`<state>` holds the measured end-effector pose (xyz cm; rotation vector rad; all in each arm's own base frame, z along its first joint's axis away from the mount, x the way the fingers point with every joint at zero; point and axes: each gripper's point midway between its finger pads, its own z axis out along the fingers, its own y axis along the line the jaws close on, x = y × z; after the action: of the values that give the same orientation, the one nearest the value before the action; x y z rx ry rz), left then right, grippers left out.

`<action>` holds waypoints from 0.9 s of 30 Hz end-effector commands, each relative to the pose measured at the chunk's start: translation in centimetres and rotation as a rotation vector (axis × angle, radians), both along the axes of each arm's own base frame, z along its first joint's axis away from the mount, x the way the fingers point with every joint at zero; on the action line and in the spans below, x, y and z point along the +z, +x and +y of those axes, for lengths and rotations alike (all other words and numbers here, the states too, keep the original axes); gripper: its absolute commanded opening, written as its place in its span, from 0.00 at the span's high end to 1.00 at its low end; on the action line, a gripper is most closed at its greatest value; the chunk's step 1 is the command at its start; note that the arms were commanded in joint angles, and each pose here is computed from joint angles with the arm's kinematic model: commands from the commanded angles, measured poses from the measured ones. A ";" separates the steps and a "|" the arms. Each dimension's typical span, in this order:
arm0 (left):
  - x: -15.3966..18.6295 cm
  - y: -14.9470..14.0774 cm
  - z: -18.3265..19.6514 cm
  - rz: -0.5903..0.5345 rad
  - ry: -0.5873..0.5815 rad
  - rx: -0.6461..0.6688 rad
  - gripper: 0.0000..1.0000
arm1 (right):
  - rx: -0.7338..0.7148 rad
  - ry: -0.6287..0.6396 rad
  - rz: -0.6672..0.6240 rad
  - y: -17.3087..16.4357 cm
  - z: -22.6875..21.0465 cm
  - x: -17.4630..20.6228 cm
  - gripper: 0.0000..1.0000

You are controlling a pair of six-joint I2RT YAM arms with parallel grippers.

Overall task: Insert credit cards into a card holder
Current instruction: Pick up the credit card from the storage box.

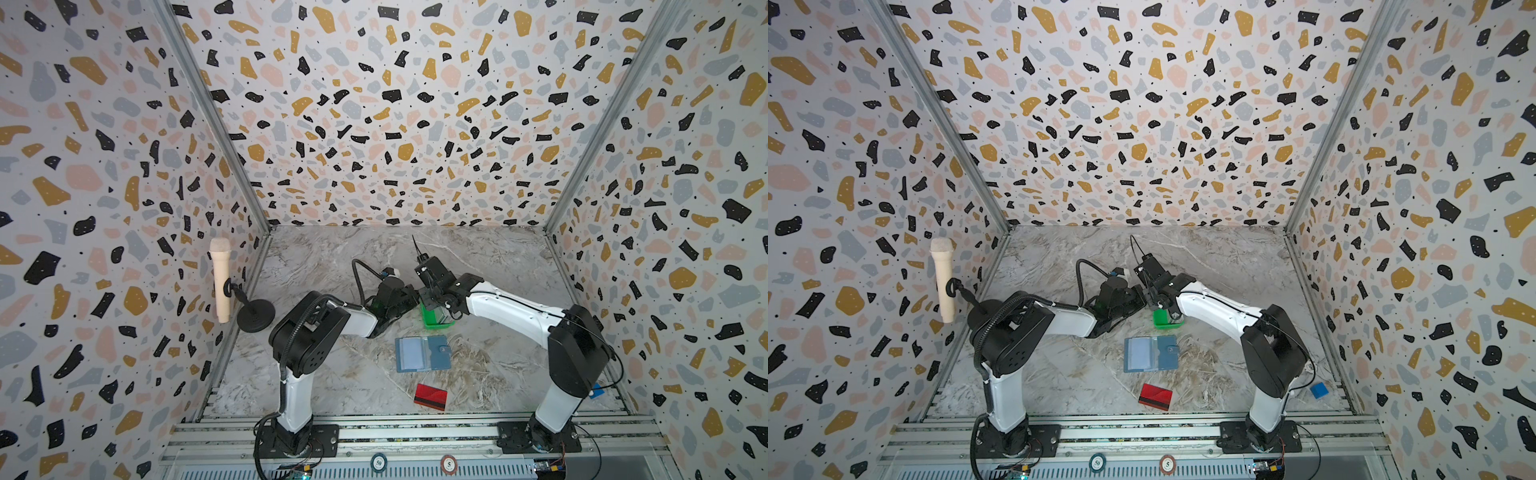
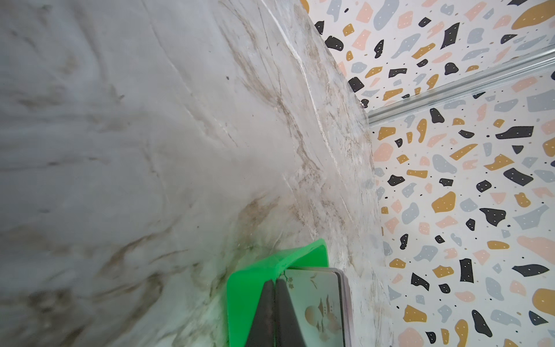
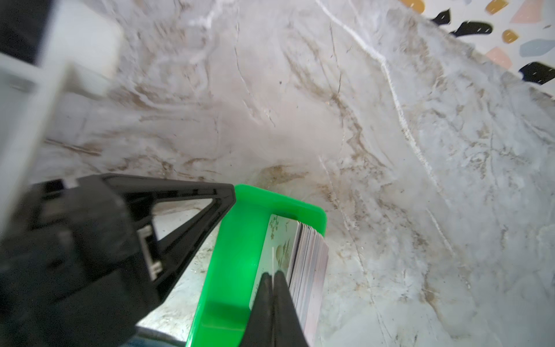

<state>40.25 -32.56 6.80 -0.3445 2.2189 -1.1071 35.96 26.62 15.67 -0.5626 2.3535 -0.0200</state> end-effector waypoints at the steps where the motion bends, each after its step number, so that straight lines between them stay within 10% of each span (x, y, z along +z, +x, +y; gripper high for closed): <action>1: -0.1 0.6 -0.2 -0.017 0.036 -0.032 1.00 | 0.005 0.101 -0.090 -0.2 -0.1 5.7 1.00; 7: 2.5 0.8 -0.6 -0.066 0.019 -0.068 0.76 | 0.054 0.216 -0.092 -2.9 -0.6 7.9 1.00; 14: 8.6 -0.9 1.6 -0.185 -0.048 -0.073 0.69 | 0.168 0.361 -0.088 -6.3 -0.5 10.1 1.00; 27: 18.6 -15.4 3.9 -0.494 -0.367 -0.362 0.55 | 0.547 0.710 -0.053 -12.8 1.2 13.3 1.00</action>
<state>27.85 -28.64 23.08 0.0683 1.7992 -1.4891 25.39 26.34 25.14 -0.6877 2.0682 0.7944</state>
